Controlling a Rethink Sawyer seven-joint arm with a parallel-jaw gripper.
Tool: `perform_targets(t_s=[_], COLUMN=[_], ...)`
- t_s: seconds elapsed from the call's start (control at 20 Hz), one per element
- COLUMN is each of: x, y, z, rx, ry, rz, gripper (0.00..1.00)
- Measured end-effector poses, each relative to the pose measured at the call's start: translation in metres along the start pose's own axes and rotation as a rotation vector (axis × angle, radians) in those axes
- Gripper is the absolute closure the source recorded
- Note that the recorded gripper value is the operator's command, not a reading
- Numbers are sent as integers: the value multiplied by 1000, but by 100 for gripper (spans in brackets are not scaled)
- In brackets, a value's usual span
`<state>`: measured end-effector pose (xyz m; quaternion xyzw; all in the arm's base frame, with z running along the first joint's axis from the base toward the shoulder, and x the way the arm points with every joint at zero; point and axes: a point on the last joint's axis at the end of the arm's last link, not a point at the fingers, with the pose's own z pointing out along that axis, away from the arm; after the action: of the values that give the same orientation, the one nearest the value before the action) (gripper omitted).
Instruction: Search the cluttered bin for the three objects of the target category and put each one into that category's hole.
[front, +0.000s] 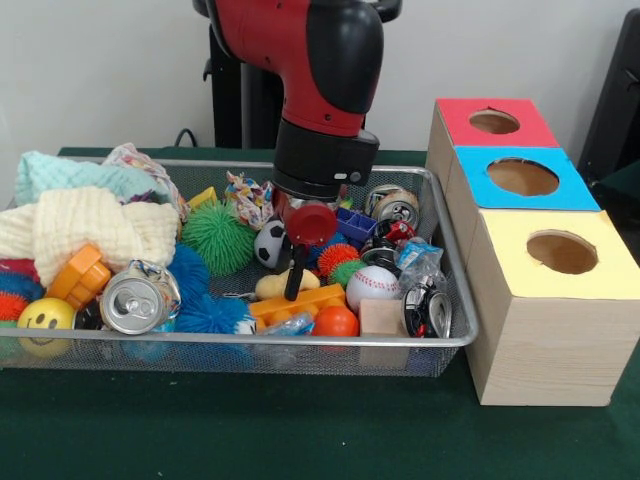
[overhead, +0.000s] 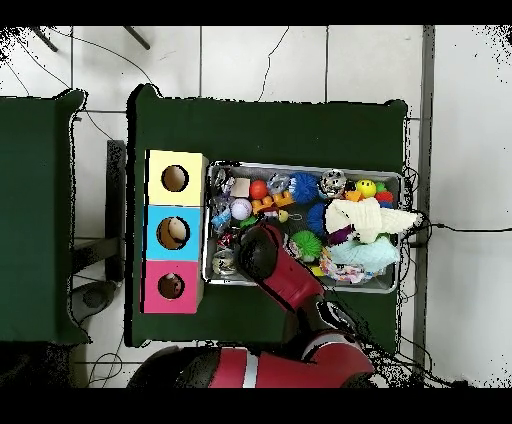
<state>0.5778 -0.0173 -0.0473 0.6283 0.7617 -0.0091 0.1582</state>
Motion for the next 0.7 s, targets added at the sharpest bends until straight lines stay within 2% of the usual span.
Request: perform_targets(t_s=[0.6, 0.65, 0.7], x=[-5, -5, -5], y=[13, 16, 18], z=[6, 6, 6], rx=[-22, -28, -30], ry=[-18, -24, -25], rz=[-5, -10, -11], gripper=[0, 100, 100])
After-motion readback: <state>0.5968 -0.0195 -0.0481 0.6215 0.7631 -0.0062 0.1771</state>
